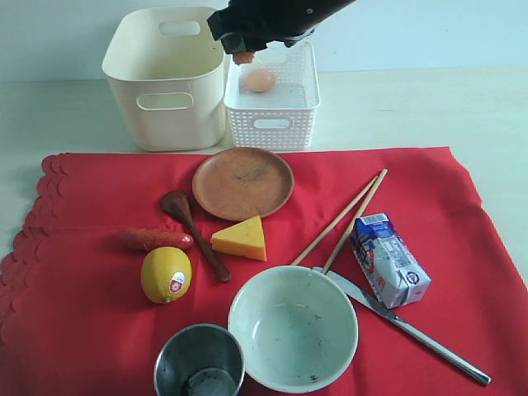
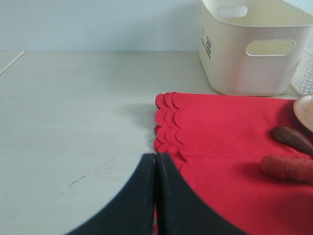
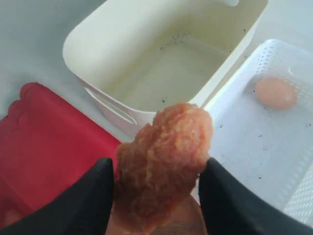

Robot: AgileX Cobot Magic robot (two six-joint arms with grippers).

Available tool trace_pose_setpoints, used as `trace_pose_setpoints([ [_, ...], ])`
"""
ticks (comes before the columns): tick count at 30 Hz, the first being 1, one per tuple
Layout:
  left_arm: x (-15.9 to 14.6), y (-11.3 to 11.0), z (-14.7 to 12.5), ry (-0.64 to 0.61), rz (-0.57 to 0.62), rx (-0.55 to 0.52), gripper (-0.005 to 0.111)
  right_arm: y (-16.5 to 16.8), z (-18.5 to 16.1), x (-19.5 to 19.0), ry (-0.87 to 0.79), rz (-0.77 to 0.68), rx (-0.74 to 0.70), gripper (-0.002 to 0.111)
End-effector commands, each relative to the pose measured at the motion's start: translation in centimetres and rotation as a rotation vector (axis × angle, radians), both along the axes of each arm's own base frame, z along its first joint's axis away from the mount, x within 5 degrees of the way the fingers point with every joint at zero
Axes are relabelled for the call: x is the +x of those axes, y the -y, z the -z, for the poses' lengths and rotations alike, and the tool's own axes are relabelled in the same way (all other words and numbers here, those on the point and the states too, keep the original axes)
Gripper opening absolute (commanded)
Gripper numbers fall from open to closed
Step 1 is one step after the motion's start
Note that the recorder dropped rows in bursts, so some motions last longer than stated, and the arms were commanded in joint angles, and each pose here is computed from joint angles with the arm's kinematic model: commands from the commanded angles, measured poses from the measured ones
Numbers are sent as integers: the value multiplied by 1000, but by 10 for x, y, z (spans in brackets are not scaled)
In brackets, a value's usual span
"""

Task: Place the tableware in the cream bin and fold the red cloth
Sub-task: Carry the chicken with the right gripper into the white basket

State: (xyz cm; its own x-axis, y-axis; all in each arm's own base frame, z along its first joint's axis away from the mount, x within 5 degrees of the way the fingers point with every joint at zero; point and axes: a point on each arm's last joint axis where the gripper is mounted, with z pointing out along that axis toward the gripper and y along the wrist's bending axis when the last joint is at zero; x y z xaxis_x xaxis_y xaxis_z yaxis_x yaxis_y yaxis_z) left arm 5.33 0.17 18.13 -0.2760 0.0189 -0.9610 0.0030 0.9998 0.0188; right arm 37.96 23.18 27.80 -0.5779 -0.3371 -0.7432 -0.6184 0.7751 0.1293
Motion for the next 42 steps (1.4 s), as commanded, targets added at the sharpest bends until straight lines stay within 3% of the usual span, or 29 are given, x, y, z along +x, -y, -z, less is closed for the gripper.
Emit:
trace_pose_setpoints([
  [1,0,0,0,10,-3,-3,0,-6,14,18,0,29,-30,0],
  [7,0,0,0,10,-3,-5,0,-10,33,44,-8,133,-71,0],
  [16,0,0,0,10,-3,-3,0,-14,71,73,-28,176,-103,0],
  [25,0,0,0,10,-3,-3,0,20,110,101,-167,429,20,0],
  [29,0,0,0,10,-3,-3,0,22,116,103,-179,447,45,1],
  [42,0,0,0,10,-3,-5,0,22,116,100,-211,444,26,55],
])
